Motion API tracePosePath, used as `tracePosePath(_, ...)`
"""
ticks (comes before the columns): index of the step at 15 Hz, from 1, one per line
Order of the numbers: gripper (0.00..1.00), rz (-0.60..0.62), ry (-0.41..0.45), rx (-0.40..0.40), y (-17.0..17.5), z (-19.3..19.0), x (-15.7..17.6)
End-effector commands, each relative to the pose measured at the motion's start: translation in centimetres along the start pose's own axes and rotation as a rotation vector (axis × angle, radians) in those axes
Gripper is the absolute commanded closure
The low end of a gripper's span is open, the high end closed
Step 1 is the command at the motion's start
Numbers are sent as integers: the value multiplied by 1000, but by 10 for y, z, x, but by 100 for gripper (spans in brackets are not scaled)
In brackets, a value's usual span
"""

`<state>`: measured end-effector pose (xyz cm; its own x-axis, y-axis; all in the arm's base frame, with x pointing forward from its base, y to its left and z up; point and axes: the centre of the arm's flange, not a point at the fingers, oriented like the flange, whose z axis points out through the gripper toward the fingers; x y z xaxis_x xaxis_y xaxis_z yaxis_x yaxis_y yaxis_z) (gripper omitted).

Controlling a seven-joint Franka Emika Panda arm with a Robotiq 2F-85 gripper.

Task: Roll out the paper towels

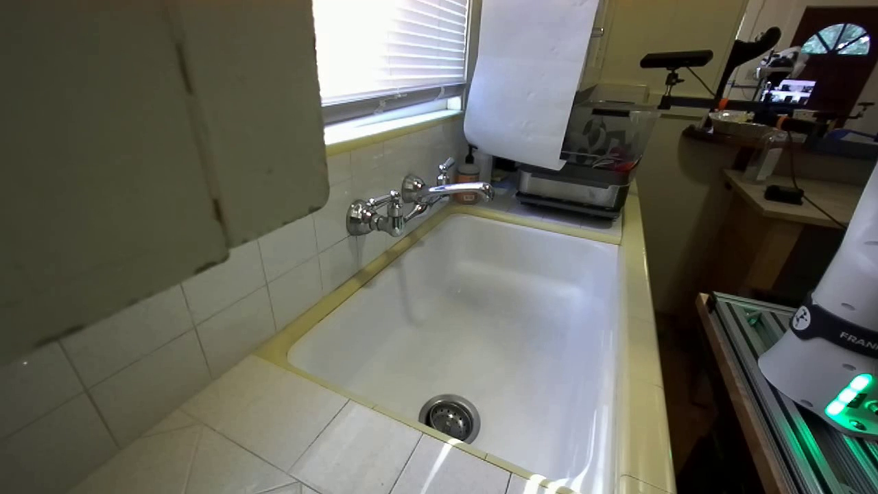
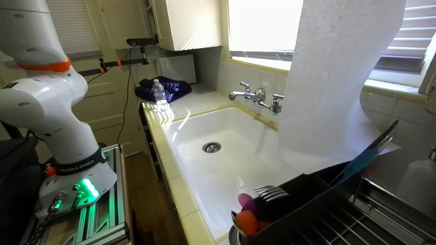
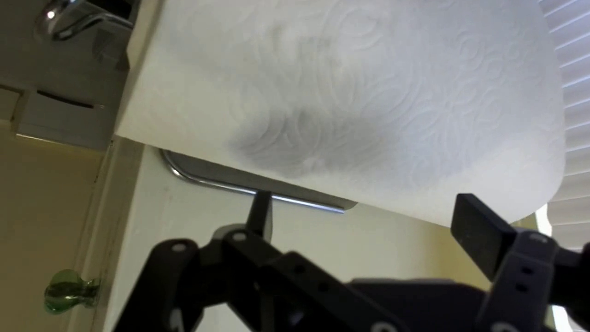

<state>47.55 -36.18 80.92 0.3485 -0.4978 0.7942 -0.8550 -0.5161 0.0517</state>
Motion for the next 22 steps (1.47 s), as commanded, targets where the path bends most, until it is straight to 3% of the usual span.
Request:
tracePosePath(1, 0, 62, 15, 7, 6, 23, 10)
tracePosePath(22, 0, -92, -112, 25, -29, 40, -30)
